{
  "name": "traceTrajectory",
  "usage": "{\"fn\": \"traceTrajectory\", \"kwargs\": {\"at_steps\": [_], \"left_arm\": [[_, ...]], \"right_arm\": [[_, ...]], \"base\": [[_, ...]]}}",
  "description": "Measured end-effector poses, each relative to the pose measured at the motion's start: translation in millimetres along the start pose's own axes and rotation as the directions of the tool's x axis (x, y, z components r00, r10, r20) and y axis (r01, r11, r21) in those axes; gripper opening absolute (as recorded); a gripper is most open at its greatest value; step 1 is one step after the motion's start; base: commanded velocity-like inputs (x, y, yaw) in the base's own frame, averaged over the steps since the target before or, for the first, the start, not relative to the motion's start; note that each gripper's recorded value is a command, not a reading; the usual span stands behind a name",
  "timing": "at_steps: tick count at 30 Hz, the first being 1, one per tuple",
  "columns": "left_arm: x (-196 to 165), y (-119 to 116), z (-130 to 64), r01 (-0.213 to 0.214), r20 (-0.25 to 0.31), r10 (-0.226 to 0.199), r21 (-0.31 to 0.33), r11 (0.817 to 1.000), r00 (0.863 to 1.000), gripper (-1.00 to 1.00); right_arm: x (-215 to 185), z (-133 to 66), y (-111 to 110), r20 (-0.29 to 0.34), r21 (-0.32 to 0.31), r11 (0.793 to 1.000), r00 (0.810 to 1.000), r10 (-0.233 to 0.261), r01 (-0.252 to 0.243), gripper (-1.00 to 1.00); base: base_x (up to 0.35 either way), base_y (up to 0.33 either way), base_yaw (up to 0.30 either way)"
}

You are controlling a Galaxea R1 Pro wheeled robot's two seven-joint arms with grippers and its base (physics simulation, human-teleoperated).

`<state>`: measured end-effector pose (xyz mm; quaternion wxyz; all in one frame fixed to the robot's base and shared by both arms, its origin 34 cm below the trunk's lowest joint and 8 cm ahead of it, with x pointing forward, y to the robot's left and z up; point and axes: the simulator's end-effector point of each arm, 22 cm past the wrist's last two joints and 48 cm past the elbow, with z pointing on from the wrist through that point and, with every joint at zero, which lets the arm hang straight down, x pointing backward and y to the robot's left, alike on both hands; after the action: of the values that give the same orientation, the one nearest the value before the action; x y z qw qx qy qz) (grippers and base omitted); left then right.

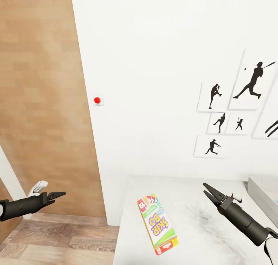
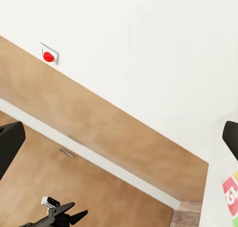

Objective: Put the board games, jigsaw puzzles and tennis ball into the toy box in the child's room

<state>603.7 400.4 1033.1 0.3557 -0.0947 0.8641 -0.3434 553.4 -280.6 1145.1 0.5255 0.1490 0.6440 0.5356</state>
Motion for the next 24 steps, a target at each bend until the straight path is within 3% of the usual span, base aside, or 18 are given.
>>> {"fn": "traceTrajectory", "kwargs": {"at_steps": [13, 24], "left_arm": [[-0.2, 0.0, -0.2, 0.000, 0.001, 0.000, 0.000, 1.000, 1.000, 1.00], [-1.1, -1.4, -1.2, -0.002, 0.003, 0.002, 0.002, 1.000, 1.000, 1.00]], "right_arm": [[0.3, 0.2, 0.2, 0.001, -0.001, 1.000, 1.000, 0.001, -0.001, 1.00], [-0.4, -0.1, 1.9, 0.002, -0.004, 1.000, 1.000, -0.001, 0.001, 1.00]], "base": [[0.002, 0.013, -0.034], [0.000, 0.197, -0.184]]}}
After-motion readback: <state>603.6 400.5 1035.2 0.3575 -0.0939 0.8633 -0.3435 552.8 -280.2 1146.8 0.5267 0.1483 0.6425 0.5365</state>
